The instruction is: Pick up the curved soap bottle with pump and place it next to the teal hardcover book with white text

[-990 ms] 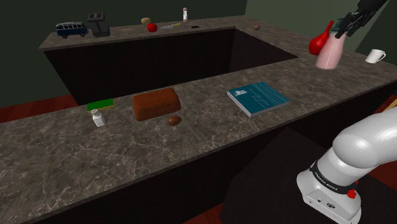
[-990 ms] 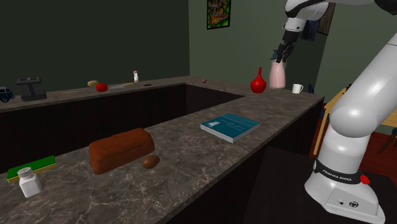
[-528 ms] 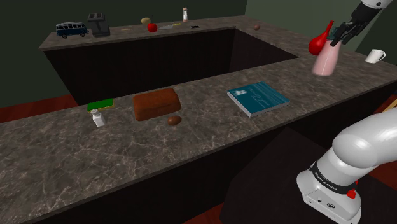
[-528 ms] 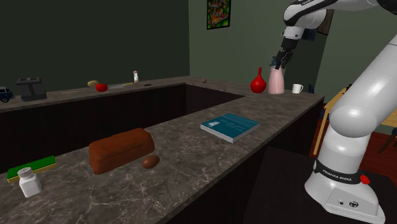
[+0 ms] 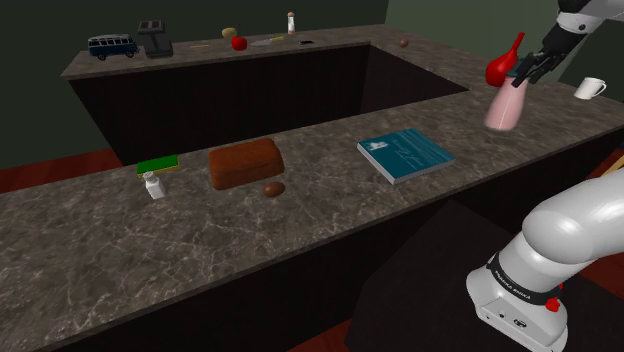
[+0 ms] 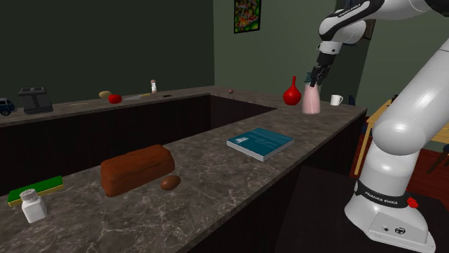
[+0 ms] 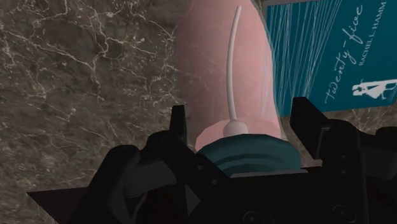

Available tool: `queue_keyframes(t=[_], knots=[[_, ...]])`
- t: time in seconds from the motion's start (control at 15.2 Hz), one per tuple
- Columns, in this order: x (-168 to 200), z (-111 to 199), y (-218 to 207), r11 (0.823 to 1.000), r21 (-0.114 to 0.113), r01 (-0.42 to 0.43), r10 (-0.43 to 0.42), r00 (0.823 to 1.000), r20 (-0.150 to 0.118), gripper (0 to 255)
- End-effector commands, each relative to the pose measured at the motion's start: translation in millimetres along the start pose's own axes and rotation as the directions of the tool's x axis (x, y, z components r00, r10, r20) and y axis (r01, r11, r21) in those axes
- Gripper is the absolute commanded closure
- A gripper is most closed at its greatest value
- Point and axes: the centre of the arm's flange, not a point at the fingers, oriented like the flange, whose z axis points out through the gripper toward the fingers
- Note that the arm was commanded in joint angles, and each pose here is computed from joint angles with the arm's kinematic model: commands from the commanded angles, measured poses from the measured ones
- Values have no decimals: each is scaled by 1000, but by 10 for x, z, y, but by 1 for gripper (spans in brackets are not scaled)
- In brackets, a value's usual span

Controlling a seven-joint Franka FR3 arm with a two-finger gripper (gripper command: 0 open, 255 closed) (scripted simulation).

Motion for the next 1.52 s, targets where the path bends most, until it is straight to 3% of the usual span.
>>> queue_keyframes(t=[0.0, 1.45], knots=[[-15, 95, -15, 1000, -1, 0, 0, 1000, -1, 255], [-278, 1226, -31, 1000, -1, 0, 0, 1000, -1, 255]])
